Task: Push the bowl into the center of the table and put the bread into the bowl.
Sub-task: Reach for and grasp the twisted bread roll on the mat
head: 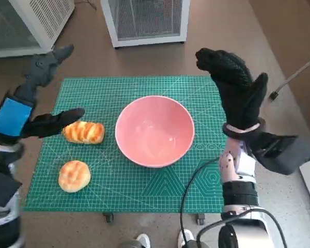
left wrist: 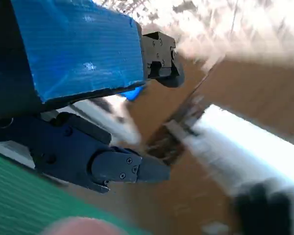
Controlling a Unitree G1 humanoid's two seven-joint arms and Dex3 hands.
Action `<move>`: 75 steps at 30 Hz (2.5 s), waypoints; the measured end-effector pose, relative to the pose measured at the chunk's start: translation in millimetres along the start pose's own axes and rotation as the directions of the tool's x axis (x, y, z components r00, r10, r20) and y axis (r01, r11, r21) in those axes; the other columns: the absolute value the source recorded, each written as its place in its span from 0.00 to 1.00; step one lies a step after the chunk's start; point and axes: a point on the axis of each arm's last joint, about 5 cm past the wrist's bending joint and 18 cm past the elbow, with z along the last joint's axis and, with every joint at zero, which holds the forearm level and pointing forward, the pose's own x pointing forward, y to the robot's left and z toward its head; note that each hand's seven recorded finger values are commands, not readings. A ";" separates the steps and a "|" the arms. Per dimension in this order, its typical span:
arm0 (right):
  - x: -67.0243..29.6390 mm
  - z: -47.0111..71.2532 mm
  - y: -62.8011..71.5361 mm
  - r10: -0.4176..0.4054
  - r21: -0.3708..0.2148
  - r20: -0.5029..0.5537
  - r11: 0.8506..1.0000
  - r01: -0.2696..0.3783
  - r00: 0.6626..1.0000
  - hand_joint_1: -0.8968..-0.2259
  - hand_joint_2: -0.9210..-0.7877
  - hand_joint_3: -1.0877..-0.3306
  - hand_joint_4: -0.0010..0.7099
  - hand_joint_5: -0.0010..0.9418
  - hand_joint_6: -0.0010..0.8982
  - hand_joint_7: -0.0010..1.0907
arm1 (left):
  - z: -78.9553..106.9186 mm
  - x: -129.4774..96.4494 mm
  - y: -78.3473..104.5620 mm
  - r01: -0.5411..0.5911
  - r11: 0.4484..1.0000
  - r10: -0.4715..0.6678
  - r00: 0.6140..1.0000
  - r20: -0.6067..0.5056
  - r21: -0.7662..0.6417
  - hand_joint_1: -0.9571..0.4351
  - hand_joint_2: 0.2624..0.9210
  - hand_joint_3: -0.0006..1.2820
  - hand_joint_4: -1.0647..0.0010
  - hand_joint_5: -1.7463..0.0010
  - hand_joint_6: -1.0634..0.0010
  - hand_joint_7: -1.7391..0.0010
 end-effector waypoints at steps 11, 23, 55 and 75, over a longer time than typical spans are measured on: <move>-1.6 -0.9 1.8 -0.003 0.010 0.001 1.000 0.003 1.000 0.40 0.00 0.59 0.34 0.01 0.40 0.04 | 15.4 1.9 15.9 0.224 0.966 -0.175 0.933 -0.315 0.127 0.80 0.74 0.01 0.94 1.00 0.87 0.94; -1.2 -1.6 4.1 0.003 0.017 -0.001 1.000 -0.003 1.000 0.40 0.00 0.59 0.34 0.01 0.40 0.04 | 8.5 6.5 -0.4 0.334 0.931 -0.234 0.854 -0.465 0.146 0.82 0.78 0.02 0.94 1.00 0.84 0.97; -2.5 -1.1 2.8 -0.007 0.028 -0.003 1.000 0.007 1.000 0.42 0.00 0.58 0.34 0.00 0.39 0.04 | -37.6 29.7 -54.6 0.554 0.828 -0.396 0.683 -0.614 0.081 0.75 0.78 0.01 0.93 1.00 0.79 0.99; -6.2 -0.3 0.4 -0.011 0.021 -0.008 1.000 0.011 1.000 0.42 0.00 0.59 0.34 0.00 0.39 0.03 | -64.0 38.7 -91.6 0.623 0.780 -0.430 0.605 -0.670 0.062 0.76 0.79 0.01 0.90 0.99 0.76 0.99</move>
